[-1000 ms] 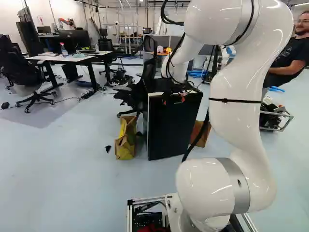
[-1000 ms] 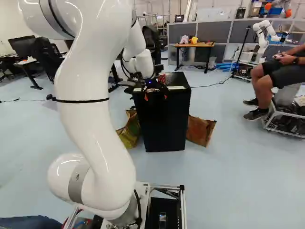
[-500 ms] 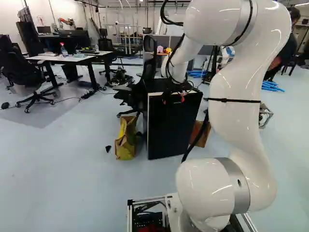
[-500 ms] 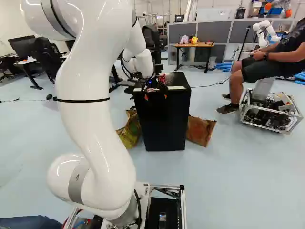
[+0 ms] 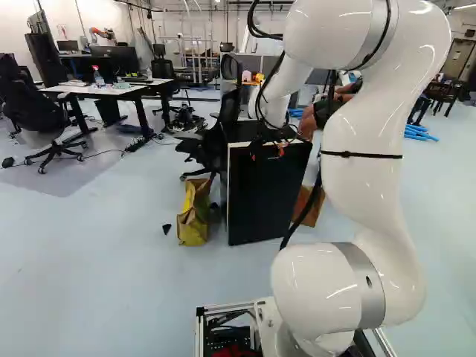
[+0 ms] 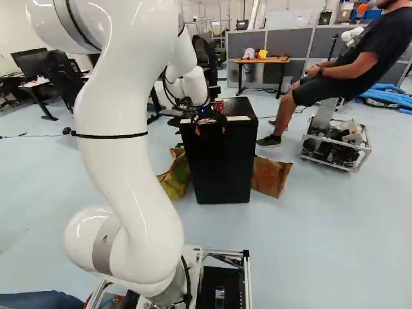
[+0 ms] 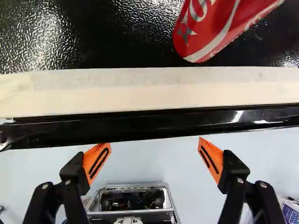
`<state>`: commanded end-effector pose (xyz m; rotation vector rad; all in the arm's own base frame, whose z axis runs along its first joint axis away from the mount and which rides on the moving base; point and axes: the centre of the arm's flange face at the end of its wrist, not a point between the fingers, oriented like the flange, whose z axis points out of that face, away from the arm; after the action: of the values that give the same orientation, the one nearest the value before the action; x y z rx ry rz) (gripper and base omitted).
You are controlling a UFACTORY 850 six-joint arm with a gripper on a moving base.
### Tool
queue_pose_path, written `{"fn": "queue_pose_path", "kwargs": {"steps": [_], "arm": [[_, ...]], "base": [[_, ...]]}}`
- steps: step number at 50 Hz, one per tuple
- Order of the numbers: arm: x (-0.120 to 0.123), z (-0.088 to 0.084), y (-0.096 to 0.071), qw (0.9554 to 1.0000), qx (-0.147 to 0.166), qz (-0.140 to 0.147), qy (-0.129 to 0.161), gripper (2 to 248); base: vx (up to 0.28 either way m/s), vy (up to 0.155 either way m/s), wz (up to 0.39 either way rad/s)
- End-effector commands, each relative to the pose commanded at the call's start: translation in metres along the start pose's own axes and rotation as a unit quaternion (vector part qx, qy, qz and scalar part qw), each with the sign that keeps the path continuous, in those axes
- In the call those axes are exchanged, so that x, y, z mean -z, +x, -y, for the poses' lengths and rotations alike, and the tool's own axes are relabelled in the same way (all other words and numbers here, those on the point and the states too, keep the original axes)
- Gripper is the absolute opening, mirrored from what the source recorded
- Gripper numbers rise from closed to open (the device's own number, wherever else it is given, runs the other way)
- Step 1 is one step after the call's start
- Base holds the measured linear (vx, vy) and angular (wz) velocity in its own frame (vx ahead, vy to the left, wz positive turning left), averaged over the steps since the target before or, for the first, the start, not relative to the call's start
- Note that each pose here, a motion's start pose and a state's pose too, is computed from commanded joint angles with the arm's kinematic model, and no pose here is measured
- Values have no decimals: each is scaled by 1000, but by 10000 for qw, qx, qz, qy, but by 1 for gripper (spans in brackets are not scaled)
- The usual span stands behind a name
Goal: Grab a drink from the fridge
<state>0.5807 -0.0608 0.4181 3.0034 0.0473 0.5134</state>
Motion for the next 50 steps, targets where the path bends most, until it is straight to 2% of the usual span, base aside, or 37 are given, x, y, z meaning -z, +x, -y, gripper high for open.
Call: {"fn": "queue_pose_path", "kwargs": {"steps": [13,20,35,50], "arm": [[8,0,-21,10000,-15,71,4,247],[13,0,-30,10000,-26,-27,7,247],[23,1,-45,9978,-219,-622,55,247],[36,1,-58,9897,-512,-1335,87,247]], "base": [[0,0,0],[0,0,0],[0,0,0],[0,0,0]]}}
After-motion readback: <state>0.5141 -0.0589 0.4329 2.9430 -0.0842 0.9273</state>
